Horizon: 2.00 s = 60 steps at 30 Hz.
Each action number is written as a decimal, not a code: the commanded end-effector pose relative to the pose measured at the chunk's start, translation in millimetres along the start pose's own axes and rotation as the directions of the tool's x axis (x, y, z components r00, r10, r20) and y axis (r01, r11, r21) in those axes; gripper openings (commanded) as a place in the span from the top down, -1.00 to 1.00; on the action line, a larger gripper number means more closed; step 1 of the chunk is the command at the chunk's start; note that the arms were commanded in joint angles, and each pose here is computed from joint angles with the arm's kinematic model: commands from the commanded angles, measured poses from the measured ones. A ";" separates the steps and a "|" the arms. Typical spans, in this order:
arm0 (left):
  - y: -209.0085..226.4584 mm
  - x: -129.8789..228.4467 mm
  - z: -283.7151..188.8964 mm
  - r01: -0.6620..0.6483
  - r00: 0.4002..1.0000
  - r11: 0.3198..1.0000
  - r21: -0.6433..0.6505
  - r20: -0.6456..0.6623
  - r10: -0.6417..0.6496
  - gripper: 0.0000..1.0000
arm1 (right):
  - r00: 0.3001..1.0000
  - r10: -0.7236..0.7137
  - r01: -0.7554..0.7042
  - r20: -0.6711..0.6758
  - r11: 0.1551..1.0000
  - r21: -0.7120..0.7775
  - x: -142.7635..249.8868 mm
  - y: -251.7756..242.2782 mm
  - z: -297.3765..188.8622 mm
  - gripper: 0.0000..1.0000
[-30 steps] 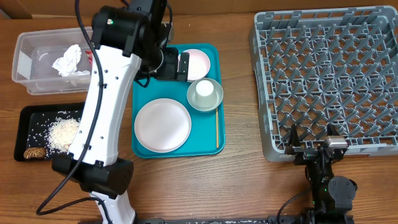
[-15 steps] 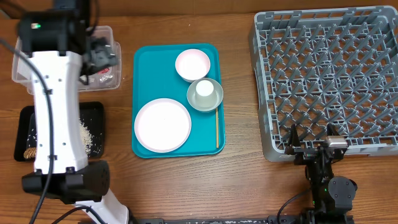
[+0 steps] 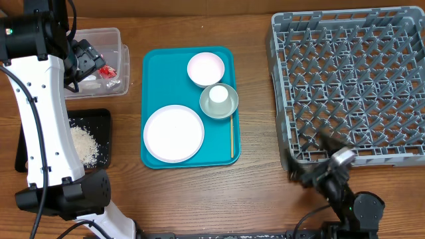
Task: Sort waste into correct bins and load items into the dishwasher
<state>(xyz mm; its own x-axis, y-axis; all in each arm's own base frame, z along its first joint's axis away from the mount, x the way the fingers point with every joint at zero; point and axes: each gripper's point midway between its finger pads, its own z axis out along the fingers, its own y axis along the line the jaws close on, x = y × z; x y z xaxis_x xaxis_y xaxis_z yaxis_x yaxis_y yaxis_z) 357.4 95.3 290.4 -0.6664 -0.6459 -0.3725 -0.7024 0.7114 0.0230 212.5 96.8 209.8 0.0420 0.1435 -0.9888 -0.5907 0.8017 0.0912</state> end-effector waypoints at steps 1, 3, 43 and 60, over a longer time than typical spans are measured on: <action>1.3 1.6 -5.6 0.025 1.000 1.000 0.013 0.007 -0.025 -1.00 | 0.994 0.069 -0.099 -0.082 0.888 -0.449 2.7 79.8 -19.6 -1.00; 1.3 1.6 -5.6 0.025 1.000 1.000 0.013 0.007 -0.025 -1.00 | 0.997 0.071 -0.080 -0.038 0.871 -0.484 -13.0 87.5 -23.4 -1.00; 1.4 1.7 -5.6 0.025 1.000 1.000 0.013 0.006 -0.025 -1.00 | 0.852 0.231 -0.507 -0.470 0.591 -0.628 -111.2 140.3 119.1 -0.99; 1.2 1.7 -5.6 0.024 1.000 1.000 0.013 0.007 -0.025 -1.00 | 0.481 0.171 -0.246 -0.860 0.968 0.055 39.5 121.9 145.7 -0.99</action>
<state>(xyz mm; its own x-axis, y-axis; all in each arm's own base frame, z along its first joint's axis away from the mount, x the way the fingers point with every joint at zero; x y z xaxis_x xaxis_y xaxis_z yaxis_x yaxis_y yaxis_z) 357.7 94.7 290.3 -0.6602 -0.6529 -0.3713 -0.7077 0.7063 0.0162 247.6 273.5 185.2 -0.7893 -0.2702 -0.5513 -0.5215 0.7689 0.3699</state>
